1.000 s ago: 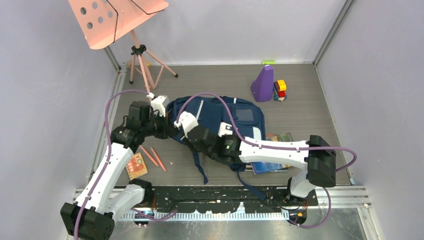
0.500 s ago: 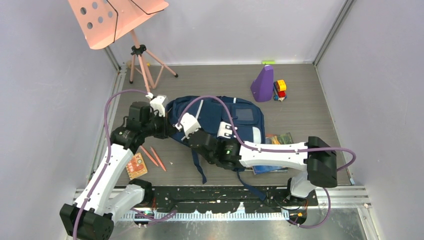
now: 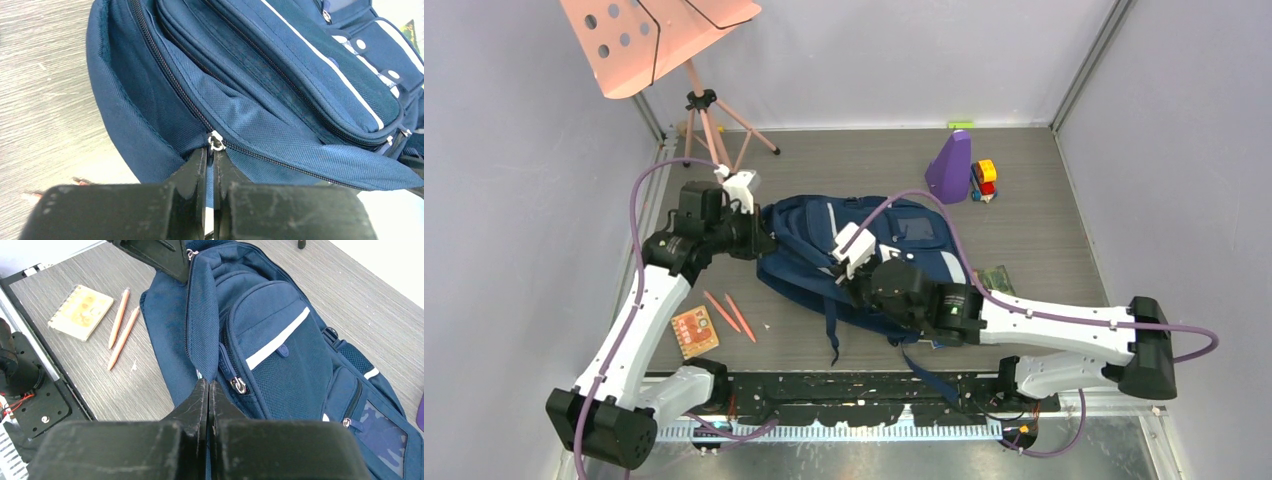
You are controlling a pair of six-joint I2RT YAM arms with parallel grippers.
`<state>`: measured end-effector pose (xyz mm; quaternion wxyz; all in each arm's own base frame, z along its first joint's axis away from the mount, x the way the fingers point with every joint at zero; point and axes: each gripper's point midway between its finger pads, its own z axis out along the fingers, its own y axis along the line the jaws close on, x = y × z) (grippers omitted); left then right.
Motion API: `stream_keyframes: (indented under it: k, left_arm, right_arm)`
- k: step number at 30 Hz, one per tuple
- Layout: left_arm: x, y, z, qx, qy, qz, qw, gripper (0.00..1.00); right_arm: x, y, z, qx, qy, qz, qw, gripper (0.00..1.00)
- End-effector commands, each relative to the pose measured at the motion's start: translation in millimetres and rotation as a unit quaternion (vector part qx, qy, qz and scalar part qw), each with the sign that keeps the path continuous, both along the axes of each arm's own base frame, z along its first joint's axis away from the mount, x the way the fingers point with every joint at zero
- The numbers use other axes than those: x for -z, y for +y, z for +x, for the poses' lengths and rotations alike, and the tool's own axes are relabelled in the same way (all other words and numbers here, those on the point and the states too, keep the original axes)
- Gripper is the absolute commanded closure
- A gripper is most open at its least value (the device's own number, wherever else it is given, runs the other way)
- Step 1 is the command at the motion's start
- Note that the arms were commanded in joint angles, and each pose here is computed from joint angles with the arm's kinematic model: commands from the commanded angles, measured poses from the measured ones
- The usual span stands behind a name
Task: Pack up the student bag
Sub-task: Unzip the student bag.
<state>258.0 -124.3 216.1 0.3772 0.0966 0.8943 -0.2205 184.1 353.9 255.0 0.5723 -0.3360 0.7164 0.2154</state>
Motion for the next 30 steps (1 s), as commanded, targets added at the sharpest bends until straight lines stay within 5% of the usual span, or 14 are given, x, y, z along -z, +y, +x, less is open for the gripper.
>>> stream_keyframes:
  k: [1, 9, 14, 20, 24, 30]
  left_arm:
    - [-19.7, 40.5, 31.1, -0.064, -0.047, 0.074, 0.994, 1.0]
    - [-31.1, 55.3, 28.3, -0.079, -0.055, 0.109, 0.989, 1.0]
    - [-36.5, 19.9, 17.0, 0.01, -0.071, 0.043, 0.997, 1.0]
    - [-44.9, -16.1, -10.8, 0.106, -0.111, -0.044, 0.987, 1.0]
    - [-40.3, -19.0, -18.9, 0.122, -0.121, -0.049, 0.984, 1.0]
    - [-36.7, -27.1, -22.8, 0.138, -0.113, -0.073, 0.981, 1.0]
  right_arm:
    - [-19.5, -32.5, -6.8, 0.002, -0.013, -0.004, 1.0, 0.99]
    - [-20.4, -63.7, -10.1, 0.016, -0.02, -0.018, 0.999, 0.99]
    - [-23.1, -68.1, -11.7, 0.021, -0.011, -0.003, 1.0, 0.96]
    - [-30.1, -56.3, -6.7, 0.032, -0.006, -0.001, 0.999, 0.36]
    - [-35.9, -36.1, -2.5, 0.023, -0.009, -0.006, 1.0, 0.22]
    - [-39.3, 5.8, 3.4, 0.004, -0.008, 0.006, 1.0, 0.16]
